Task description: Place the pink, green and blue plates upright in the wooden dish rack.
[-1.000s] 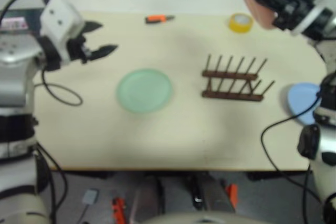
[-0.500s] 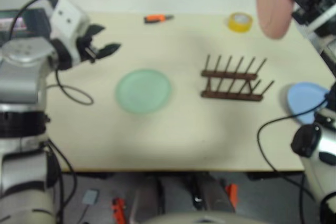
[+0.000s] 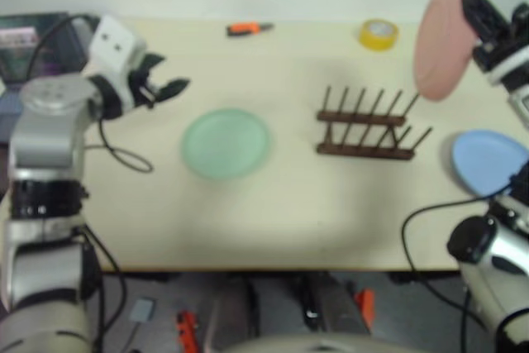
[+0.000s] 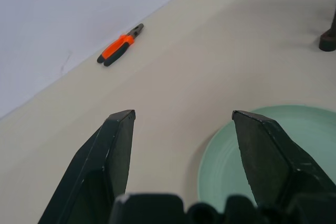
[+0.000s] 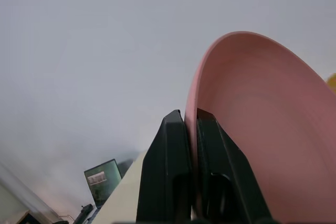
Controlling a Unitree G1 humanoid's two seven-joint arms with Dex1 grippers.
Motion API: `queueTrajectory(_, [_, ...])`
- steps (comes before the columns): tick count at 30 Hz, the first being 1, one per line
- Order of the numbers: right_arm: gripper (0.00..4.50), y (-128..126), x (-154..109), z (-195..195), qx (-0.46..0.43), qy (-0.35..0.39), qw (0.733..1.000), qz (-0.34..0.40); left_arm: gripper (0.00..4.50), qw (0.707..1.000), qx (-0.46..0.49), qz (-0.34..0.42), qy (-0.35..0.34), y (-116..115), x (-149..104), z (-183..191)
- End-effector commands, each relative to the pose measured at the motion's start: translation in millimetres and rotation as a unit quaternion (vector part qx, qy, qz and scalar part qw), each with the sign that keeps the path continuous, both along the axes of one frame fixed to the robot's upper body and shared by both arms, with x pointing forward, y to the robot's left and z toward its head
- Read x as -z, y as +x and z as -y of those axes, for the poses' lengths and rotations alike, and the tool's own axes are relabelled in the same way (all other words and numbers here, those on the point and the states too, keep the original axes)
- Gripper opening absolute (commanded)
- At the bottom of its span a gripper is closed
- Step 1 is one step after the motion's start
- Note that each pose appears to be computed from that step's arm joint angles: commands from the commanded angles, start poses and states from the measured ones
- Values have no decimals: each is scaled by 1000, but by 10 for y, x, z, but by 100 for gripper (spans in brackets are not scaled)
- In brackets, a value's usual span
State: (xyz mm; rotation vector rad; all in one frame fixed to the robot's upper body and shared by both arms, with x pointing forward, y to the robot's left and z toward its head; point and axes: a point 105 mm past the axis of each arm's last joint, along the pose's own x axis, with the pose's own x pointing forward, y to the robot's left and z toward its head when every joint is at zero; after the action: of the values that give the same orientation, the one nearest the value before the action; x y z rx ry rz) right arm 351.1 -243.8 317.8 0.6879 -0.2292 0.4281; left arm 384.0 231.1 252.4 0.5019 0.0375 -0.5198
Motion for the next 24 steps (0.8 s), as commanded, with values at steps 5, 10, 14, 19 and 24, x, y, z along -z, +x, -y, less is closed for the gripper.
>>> queueTrajectory(5, [0, -160, -120, 103, 6, 12, 1000, 28, 323, 1000, -13, 20, 3, 33, -80, -50])
queueTrajectory(10, [0, -191, -107, 112, -3, 20, 999, 29, 323, 1000, -16, 18, 6, 48, -63, -69])
queueTrajectory(14, [0, -199, -54, 160, -3, 30, 999, 23, 323, 1000, -17, 18, 9, 58, -54, -71])
queueTrajectory(19, [0, -200, 26, 195, -3, 45, 999, 15, 323, 1000, -19, 18, 11, 67, -47, -87])
queueTrajectory(24, [0, -207, 116, 246, -5, 62, 998, 8, 323, 1000, -21, 18, 14, 70, -46, -101])
